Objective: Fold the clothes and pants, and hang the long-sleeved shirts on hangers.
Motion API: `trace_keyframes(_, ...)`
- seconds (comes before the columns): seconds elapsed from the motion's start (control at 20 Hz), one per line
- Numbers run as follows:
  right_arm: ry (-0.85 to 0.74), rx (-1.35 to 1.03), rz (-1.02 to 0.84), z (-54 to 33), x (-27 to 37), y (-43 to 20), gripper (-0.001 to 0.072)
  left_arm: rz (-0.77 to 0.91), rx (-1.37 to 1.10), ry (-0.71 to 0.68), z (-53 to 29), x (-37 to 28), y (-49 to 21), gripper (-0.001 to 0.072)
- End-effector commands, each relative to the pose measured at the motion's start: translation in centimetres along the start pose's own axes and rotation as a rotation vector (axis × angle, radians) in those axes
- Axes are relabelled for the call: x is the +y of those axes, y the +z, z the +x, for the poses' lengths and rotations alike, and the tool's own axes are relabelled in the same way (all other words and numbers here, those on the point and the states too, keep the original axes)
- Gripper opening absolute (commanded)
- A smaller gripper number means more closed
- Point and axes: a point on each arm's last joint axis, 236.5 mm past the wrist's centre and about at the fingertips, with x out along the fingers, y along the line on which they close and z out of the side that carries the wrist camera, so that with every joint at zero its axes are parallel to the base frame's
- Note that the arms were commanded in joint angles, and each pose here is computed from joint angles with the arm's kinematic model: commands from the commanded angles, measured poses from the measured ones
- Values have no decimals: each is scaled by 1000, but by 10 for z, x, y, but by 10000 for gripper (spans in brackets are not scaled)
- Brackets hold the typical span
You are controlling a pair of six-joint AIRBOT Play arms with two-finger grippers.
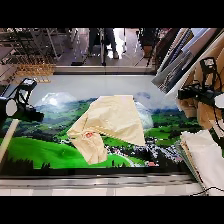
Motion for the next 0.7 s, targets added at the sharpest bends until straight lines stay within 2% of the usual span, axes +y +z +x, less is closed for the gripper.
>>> trace_keyframes(0.0, 145, -13, 186, -4, 34, 7, 10, -49, 15, -143, 6, -35, -1, 252)
trace_keyframes(0.05, 143, -13, 185, -4, 34, 7, 13, -72, 19, -204, 7, -50, -1, 650)
trace_keyframes(0.1, 133, -11, 177, -5, 31, 6, 13, -98, 26, -275, 6, -67, -2, 706)
trace_keyframes(0.25, 110, 73, 209, -4, 27, -14, 13, -132, 85, -528, 8, -135, -22, 705)
trace_keyframes(0.35, 85, 275, 163, -9, 23, -64, 11, -46, 167, -580, 25, -169, -61, 700)
trace_keyframes(0.4, 125, 401, 189, -15, 29, -98, 18, 1, 206, -596, 33, -186, -83, 700)
trace_keyframes(0.45, 179, 513, 250, -22, 36, -130, 104, 32, 244, -607, 42, -202, -105, 700)
trace_keyframes(0.5, 256, 596, 334, -29, 49, -161, 247, 50, 260, -611, 49, -214, -120, 700)
trace_keyframes(0.55, 342, 640, 422, -34, 64, -183, 337, 56, 269, -610, 55, -224, -130, 701)
trace_keyframes(0.65, 486, 687, 590, -40, 95, -223, 376, 53, 262, -632, 56, -239, -134, 702)
